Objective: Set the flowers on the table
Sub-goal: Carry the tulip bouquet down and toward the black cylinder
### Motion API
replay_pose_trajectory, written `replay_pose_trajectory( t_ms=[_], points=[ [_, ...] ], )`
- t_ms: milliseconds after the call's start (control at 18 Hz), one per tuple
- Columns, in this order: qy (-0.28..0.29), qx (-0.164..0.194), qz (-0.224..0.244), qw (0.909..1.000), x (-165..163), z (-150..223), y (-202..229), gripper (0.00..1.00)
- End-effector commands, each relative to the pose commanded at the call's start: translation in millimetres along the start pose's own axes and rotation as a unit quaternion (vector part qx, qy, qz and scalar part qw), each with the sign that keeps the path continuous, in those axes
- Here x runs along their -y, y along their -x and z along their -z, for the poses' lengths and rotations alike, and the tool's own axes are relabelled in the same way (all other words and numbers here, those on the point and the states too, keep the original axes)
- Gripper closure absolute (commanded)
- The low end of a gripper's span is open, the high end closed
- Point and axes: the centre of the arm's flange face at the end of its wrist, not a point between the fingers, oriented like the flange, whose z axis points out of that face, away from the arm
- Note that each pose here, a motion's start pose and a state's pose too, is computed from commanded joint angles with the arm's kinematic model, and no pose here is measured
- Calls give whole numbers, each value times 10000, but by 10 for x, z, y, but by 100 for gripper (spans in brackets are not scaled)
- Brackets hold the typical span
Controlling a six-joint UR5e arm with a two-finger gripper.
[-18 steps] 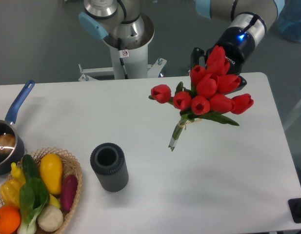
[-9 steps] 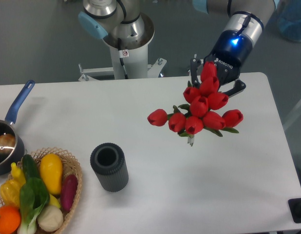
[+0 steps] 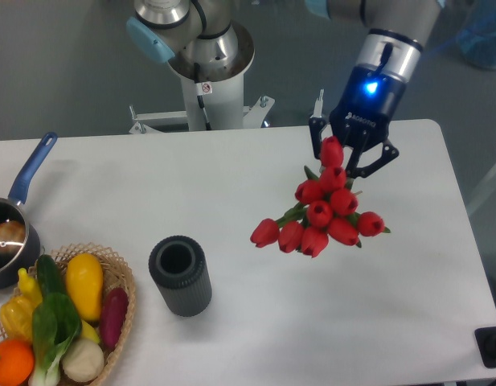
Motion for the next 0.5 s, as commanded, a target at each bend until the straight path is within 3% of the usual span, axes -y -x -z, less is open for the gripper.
replay_pose_trajectory(
  t_ms=[222, 500],
  points=[
    [695, 68, -347, 9970, -34, -150, -132, 75],
    [1179, -277, -553, 9911, -197, -347, -279, 75]
  ],
)
